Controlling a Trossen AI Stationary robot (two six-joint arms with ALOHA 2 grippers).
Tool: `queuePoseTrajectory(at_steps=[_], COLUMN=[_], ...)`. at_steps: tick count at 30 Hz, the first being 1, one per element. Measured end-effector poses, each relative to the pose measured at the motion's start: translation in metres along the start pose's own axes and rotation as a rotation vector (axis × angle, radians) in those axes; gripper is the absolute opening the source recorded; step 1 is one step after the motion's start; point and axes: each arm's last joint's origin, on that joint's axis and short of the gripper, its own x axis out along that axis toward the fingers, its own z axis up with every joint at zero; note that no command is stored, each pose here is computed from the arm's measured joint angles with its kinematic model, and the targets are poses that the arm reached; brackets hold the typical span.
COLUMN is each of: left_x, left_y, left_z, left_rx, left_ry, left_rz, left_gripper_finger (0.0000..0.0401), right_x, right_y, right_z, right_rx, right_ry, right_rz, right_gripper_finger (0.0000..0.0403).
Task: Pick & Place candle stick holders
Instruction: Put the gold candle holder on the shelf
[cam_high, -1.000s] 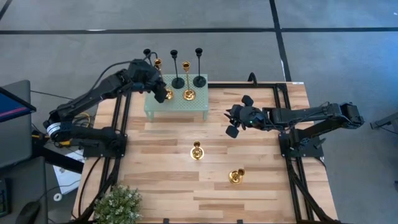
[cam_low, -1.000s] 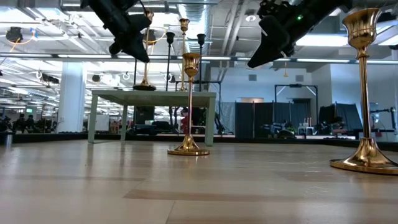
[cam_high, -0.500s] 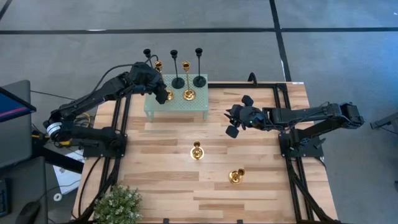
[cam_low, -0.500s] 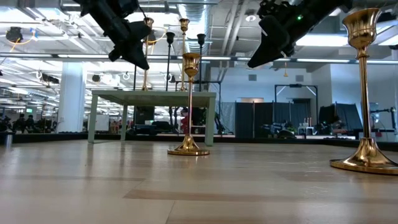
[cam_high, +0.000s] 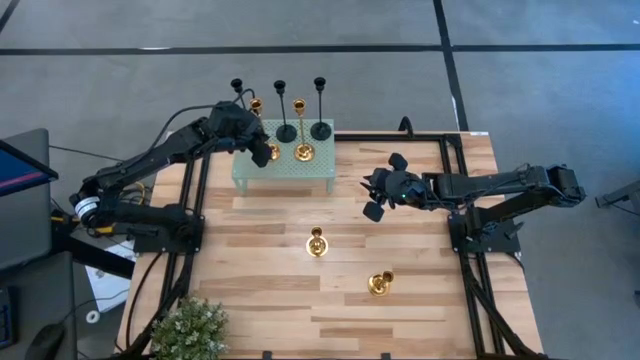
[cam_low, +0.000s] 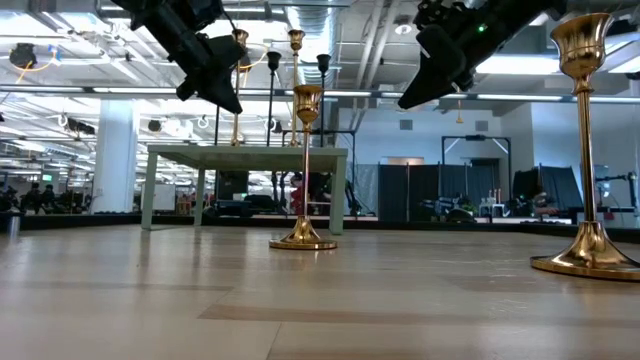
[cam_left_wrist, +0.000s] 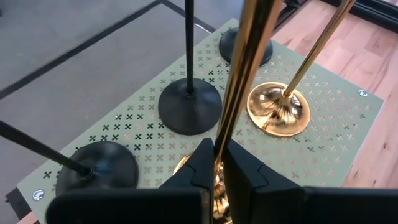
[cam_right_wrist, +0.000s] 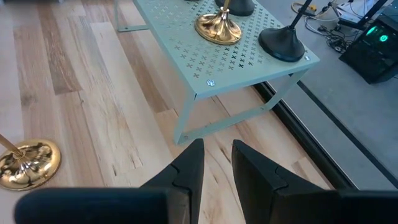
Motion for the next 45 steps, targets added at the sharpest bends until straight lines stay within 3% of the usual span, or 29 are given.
queuePoseTrajectory(at_steps=[7,17,25,30,45], left_x=[0.0,0.0,-0.008,-0.017,-0.019], left_y=[0.0,0.0,0.0,-0.002,-0.002], left_z=[0.0,0.0,0.002,0.003,0.004], left_rx=[0.0,0.0,-0.006,-0.006,-0.009], left_ry=[0.0,0.001,-0.035,-0.063,-0.07], left_rz=[0.002,0.013,0.016,-0.042,-0.054], left_gripper_finger=[0.0018,0.0073,0.0093,0.0106,0.0195], right_x=[0.0,0.0,0.0,0.0,0.0], right_y=[0.0,0.0,0.0,0.0,0.0], right_z=[0.0,0.0,0.0,0.0,-0.003], right_rx=[-0.001,-0.001,-0.002,-0.002,-0.017], right_ry=[0.0,0.0,0.0,0.0,0.027], right_rz=[0.0,0.0,0.0,0.0,-0.003], right_gripper_finger=[0.0074,0.0074,0.0074,0.0074,0.0074])
